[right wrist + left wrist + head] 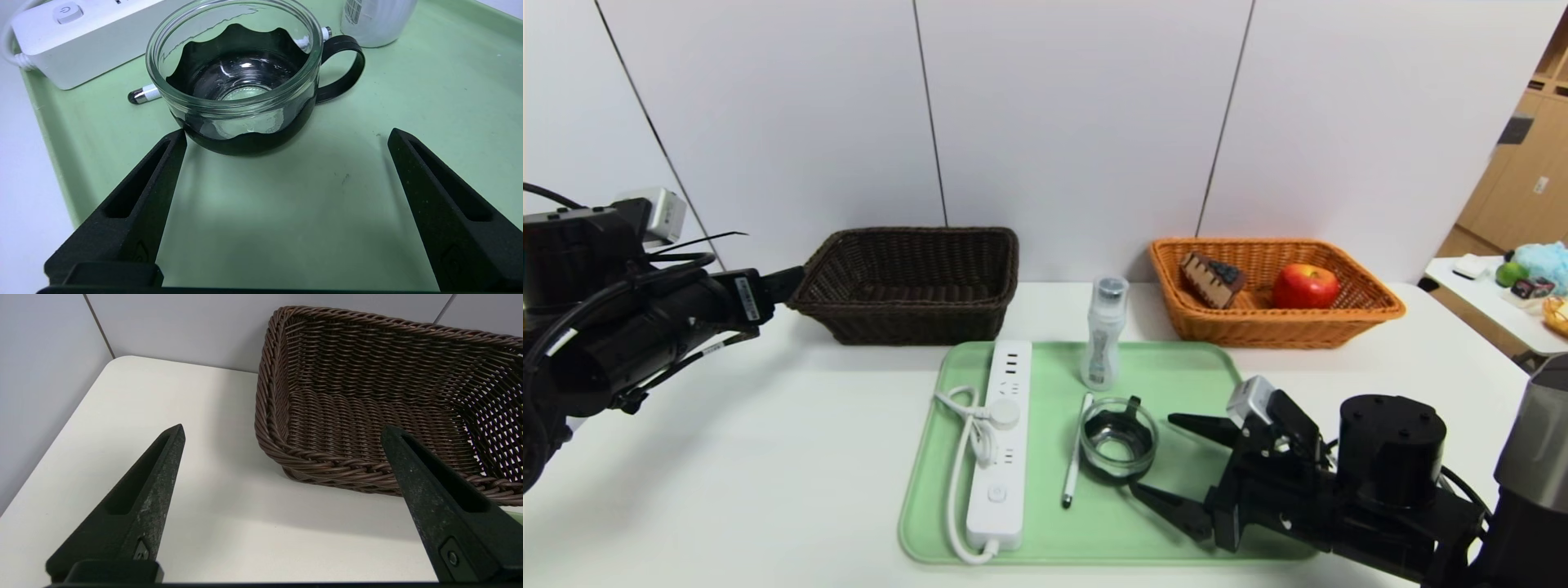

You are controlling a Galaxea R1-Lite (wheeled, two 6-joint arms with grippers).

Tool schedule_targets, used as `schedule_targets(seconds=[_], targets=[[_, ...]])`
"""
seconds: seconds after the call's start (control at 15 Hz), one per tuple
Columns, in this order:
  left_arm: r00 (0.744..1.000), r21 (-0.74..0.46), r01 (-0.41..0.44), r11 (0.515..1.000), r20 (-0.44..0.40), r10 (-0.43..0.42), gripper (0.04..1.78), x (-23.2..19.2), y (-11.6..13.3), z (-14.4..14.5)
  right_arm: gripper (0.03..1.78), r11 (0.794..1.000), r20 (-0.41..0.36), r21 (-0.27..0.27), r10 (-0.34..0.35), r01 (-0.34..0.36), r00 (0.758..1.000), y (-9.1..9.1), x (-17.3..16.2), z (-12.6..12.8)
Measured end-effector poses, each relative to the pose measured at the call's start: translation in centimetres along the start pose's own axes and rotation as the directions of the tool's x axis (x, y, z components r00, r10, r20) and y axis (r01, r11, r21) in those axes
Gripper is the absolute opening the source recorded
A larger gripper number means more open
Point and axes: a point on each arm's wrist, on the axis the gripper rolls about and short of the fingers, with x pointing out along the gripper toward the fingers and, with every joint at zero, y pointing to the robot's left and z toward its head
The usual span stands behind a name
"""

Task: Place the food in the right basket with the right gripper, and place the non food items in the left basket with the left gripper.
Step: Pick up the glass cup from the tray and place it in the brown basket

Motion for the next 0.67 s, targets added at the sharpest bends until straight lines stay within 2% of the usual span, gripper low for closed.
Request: schedule_targets(seconds=[0.4, 0.67], targets=[[1.000, -0.002, 0.000, 1.000, -0.007, 0.000, 1.69, 0.1, 0.0, -0.2, 1.70, 0.999, 0.019, -0.010, 0.051, -0.050, 0.999, 0.8, 1.6, 0.3], [1.000, -0.001, 0.000, 1.000, -0.012, 0.000, 1.69, 0.0, 0.0, -0.3, 1.70, 0.999, 0.042, -0.024, 0.050, -0.049, 0.998, 0.7, 2.4, 0.7]])
